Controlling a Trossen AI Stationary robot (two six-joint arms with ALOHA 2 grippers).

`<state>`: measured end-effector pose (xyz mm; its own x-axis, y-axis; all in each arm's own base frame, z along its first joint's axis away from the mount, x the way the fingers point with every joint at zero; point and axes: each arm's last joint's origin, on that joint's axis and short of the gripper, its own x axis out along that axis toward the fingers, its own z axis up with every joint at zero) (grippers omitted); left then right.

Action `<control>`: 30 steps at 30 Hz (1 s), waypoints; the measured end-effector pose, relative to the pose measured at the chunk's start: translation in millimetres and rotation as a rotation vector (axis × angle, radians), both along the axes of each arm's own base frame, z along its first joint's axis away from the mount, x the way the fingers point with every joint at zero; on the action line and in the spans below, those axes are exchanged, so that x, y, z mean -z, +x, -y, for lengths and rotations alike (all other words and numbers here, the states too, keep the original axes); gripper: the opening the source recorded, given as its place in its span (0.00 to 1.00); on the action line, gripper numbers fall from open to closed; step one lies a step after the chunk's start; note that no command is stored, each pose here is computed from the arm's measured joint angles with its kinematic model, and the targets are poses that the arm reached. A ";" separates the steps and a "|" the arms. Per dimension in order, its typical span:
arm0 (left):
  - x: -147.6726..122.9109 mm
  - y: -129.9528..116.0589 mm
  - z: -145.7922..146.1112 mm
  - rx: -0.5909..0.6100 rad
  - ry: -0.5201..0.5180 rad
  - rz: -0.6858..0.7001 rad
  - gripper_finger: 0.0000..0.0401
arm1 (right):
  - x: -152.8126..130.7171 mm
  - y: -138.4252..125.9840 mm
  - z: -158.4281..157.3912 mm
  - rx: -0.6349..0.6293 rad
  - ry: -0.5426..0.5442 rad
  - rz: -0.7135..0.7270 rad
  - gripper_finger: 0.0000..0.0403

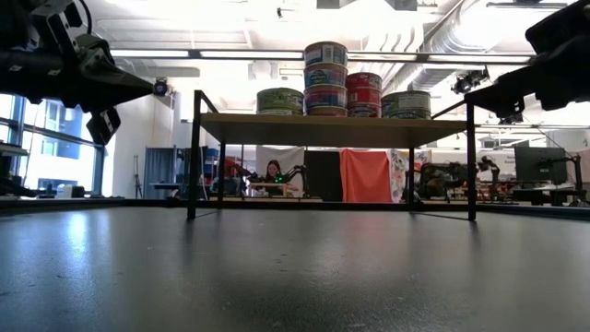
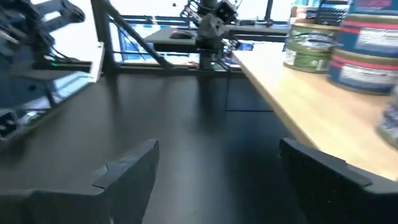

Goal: Stack canned seafood by type on shelf
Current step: Return to Home Position

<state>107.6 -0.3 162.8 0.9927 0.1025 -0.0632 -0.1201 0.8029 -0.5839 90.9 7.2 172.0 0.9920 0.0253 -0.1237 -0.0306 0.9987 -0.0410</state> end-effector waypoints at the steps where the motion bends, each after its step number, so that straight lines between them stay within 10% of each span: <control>1: -0.2 0.0 0.0 0.000 0.000 0.002 0.00 | 0.0 0.1 1.3 0.009 -0.017 0.000 0.80; 30: 0.2 0.0 0.0 0.000 0.000 -0.001 0.00 | 0.9 0.0 17.7 0.158 0.166 0.001 0.80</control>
